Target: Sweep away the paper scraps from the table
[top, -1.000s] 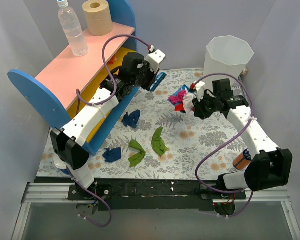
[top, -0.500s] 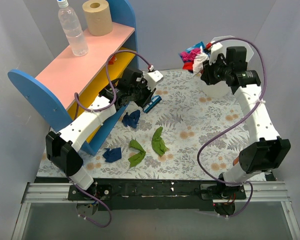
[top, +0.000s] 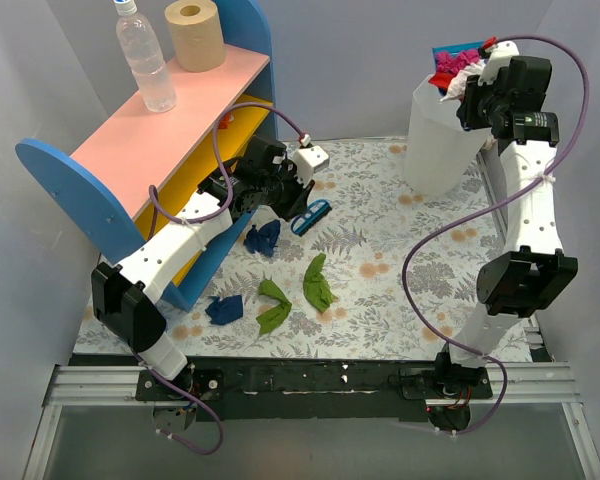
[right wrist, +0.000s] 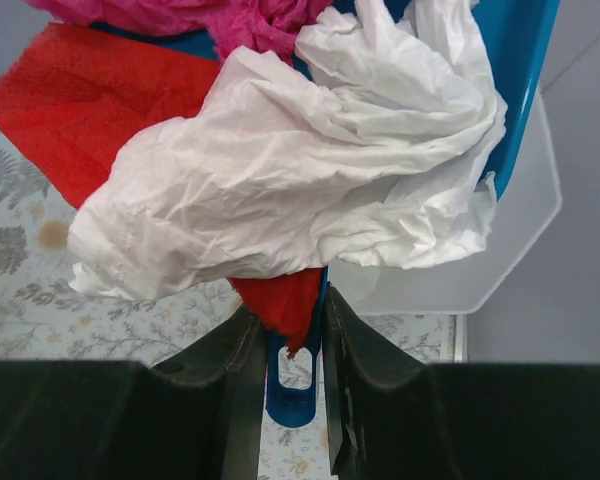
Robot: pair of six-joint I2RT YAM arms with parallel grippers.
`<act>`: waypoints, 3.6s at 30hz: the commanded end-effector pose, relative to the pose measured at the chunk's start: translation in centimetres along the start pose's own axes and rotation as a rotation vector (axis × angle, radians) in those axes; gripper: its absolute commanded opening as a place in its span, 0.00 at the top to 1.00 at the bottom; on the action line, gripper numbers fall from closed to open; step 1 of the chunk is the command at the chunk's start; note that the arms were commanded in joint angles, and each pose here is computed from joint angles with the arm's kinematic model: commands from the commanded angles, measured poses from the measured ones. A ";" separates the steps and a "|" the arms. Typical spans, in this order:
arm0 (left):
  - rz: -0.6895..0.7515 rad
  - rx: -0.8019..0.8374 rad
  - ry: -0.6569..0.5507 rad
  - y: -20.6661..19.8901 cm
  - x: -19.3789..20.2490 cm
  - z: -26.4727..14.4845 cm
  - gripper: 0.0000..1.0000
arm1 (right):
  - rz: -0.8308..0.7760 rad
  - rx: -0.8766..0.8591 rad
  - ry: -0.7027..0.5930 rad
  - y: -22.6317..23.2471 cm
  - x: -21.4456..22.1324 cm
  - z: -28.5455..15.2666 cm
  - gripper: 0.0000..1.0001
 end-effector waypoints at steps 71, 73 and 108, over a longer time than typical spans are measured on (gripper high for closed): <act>0.022 0.094 0.005 -0.9 -0.4 -0.2 1.00 | -0.350 0.445 -0.008 1.9 -3.6 2.1 0.99; 0.055 0.136 0.032 -1.4 0.3 -0.5 1.00 | -0.348 0.392 -0.035 3.6 -4.0 1.0 0.99; 0.363 0.346 0.357 -2.3 14.1 3.6 1.00 | -0.604 -0.703 0.545 17.6 27.0 -14.7 0.99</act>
Point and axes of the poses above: each gripper's point midway between its finger pads, its own z axis out along the fingers, its own y axis along the line the jaws close on, x = y × z, the point moved 5 cm from there along -z, back along the fingers, and after that the axes turned 9 degrees about -z, right-handed, at the moved point
